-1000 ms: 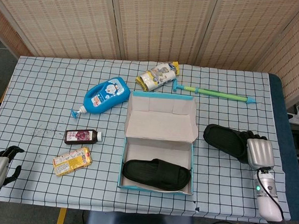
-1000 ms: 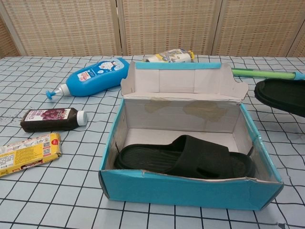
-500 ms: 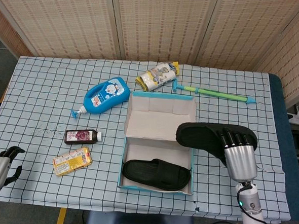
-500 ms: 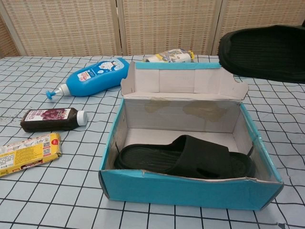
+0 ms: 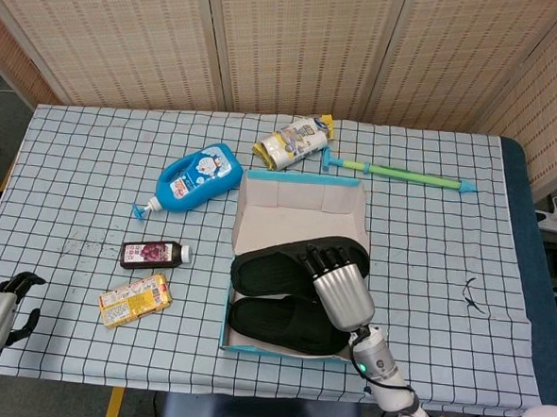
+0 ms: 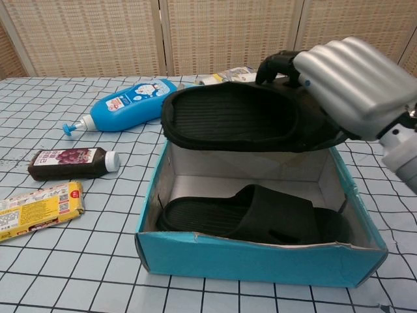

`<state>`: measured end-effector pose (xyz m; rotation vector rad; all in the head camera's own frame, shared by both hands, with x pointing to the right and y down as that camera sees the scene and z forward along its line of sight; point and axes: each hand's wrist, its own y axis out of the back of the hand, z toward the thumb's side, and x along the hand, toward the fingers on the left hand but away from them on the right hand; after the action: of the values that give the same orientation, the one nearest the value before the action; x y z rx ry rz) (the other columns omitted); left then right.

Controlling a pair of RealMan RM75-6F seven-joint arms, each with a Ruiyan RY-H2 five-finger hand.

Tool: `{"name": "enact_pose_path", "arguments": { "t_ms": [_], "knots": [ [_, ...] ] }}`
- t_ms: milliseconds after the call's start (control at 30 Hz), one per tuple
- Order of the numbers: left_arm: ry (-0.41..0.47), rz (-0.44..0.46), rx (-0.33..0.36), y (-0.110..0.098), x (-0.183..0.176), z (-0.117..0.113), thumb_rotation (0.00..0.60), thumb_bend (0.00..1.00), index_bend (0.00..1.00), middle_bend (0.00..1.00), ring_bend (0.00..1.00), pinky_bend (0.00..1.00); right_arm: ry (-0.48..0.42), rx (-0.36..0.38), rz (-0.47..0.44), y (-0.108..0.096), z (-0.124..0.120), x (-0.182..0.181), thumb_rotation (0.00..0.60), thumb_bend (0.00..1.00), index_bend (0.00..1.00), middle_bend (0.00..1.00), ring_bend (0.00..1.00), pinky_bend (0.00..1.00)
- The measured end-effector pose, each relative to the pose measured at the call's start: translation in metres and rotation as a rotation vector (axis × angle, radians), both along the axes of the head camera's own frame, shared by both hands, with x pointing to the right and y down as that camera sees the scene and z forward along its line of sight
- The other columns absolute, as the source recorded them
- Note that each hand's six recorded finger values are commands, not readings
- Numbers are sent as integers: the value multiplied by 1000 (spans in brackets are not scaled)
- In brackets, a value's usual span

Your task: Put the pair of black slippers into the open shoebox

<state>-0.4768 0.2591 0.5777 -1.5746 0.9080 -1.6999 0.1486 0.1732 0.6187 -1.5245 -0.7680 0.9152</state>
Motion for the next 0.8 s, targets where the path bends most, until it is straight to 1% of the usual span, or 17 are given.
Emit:
{"name": "enact_pose_path", "arguments": {
  "t_ms": [133,267,633,800],
  "knots": [
    [0,-2,0,0,-1,0,600,448,280,229,343,492,4,-21,-20,2,12,-23,600,34,701,717,592,694],
    [0,-2,3,-1,-1,-1,600,449,280,229,343,492,25,-44,-26,4,25,-33,600,34,700,717,593,694],
    [6,-3,5,-1,-1,-2,600,449,280,229,344,492,119,-109,-48,20,66,-28,600,34,700,717,593,694],
    [7,-2,5,-1,-1,-2,600,448,280,229,343,492,147,-118,-59,26,72,-23,600,34,701,717,592,694]
  ]
}}
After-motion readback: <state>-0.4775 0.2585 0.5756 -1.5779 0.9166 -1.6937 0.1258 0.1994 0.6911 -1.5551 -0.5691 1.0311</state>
